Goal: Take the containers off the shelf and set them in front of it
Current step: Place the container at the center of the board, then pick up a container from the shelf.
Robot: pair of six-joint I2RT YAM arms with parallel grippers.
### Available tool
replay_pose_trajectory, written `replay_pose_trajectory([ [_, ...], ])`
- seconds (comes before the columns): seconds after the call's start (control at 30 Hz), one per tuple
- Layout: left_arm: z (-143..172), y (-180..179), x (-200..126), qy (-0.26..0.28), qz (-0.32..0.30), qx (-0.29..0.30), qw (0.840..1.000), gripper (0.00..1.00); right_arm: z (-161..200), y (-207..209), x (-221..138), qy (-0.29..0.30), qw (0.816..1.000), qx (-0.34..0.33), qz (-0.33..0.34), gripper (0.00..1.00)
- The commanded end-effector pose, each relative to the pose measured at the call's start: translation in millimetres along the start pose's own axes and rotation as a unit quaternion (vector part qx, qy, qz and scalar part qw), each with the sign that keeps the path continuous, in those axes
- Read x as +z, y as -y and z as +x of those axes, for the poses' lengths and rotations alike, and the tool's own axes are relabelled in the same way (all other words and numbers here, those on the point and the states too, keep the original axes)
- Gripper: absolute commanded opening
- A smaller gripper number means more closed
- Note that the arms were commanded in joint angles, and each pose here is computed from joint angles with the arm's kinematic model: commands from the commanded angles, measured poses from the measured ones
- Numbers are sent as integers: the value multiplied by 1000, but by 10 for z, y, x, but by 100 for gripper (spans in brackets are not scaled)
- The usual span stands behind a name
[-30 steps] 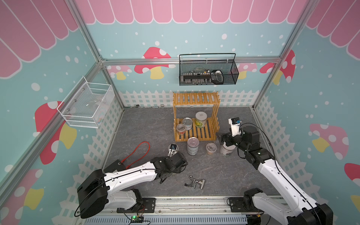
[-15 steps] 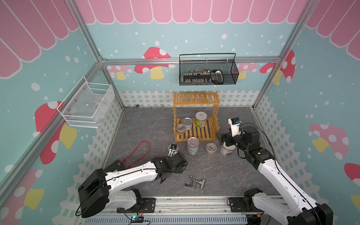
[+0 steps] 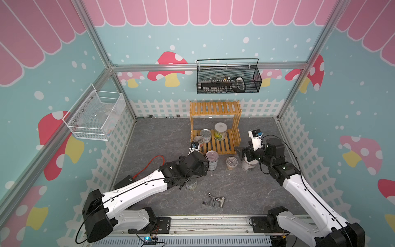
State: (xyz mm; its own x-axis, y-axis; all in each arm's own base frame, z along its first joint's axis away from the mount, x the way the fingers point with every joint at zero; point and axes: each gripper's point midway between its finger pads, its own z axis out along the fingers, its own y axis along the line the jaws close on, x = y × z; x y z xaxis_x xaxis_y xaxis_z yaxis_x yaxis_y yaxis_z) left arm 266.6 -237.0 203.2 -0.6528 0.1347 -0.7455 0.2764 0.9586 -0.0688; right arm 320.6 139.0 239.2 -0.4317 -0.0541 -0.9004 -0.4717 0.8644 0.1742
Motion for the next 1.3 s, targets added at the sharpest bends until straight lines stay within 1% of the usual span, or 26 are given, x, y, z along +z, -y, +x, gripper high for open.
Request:
replay_pose_trajectory([
  [0.0,-196,93,68,10,13,33,999,98,-100,-49,-13,15,1000,-6,-15,99],
  [0.1,-321,140,121,14,25,41,999,98,-103,-133,10,16,999,-5,-39,99],
  [0.23,-408,121,149,17,44,42,998,98,-123,-248,73,17,998,-5,-65,99],
  [0.53,-524,-239,99,29,84,11,996,98,-125,-579,431,1,995,-27,-100,99],
  [0.7,-559,-535,53,41,75,-15,996,98,-145,-842,800,-24,992,-54,-114,99],
  [0.9,-567,-765,-23,53,71,-37,995,98,-27,-959,1363,-73,987,-80,-118,98],
  [1.1,-566,-909,-54,59,65,-47,995,98,46,-1080,1805,-102,981,-110,-123,96],
  [1.23,-529,-920,-41,55,67,-47,995,98,156,-1098,2070,-130,978,-109,-124,95],
  [1.27,-523,-919,-41,55,67,-46,995,97,123,-1125,2087,-128,978,-108,-126,95],
])
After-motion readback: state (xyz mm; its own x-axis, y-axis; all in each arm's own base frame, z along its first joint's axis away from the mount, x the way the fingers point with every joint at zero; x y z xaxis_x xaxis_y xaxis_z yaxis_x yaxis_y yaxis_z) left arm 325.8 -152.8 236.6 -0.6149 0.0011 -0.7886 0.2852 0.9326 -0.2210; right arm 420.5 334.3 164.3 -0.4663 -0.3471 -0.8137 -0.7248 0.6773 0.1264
